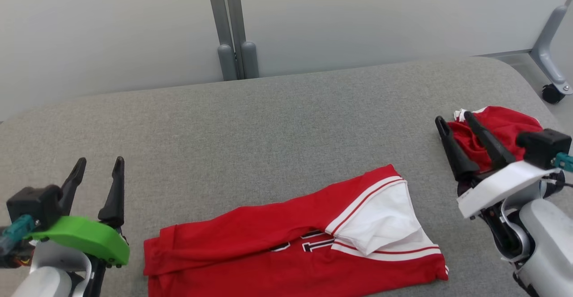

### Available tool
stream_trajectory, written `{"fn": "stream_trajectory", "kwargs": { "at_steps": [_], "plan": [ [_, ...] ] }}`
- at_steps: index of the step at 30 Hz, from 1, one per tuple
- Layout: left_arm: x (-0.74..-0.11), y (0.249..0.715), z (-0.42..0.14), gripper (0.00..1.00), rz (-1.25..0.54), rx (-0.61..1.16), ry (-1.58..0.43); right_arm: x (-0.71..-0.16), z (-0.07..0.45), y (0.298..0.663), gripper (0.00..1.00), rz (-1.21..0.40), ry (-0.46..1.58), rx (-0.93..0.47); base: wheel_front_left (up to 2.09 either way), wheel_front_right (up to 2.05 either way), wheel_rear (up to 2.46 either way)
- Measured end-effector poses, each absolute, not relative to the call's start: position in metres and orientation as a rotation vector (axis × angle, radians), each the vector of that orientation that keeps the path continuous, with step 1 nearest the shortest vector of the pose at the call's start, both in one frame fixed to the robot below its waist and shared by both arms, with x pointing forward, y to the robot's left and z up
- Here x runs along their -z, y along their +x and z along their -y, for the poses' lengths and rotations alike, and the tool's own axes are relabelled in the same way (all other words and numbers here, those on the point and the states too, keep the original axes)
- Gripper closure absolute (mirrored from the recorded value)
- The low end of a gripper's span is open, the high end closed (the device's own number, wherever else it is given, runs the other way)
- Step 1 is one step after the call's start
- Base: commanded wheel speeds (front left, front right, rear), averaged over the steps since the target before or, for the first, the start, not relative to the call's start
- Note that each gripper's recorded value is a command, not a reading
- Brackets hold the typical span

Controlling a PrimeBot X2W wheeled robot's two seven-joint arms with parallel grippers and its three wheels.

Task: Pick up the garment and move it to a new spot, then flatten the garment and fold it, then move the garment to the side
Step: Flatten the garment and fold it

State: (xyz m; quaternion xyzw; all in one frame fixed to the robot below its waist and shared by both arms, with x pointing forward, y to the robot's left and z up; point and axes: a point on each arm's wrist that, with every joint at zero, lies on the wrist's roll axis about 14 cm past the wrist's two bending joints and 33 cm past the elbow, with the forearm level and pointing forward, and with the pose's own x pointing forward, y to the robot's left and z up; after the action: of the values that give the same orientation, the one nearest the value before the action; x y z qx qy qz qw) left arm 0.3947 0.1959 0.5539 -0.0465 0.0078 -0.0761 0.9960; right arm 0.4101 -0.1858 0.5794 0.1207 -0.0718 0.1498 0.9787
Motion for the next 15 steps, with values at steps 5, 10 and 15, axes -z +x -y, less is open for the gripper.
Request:
{"fn": "stream_trajectory", "kwargs": {
  "at_steps": [5, 10, 15],
  "plan": [
    [-0.546, 0.377, -0.198, 0.00, 0.043, 0.096, -0.140, -0.555, 0.185, 0.395, 0.00, 0.131, 0.275, -0.242, 0.00, 0.00, 0.00],
    [-0.526, 0.362, -0.195, 0.00, 0.029, 0.047, -0.204, -0.529, 0.181, 0.379, 0.00, 0.089, 0.308, -0.198, 0.00, 0.00, 0.00],
    [-0.516, 0.355, -0.194, 0.00, 0.023, 0.042, -0.185, -0.516, 0.184, 0.371, 0.00, 0.068, 0.323, -0.155, 0.00, 0.00, 0.00]
  ]
}}
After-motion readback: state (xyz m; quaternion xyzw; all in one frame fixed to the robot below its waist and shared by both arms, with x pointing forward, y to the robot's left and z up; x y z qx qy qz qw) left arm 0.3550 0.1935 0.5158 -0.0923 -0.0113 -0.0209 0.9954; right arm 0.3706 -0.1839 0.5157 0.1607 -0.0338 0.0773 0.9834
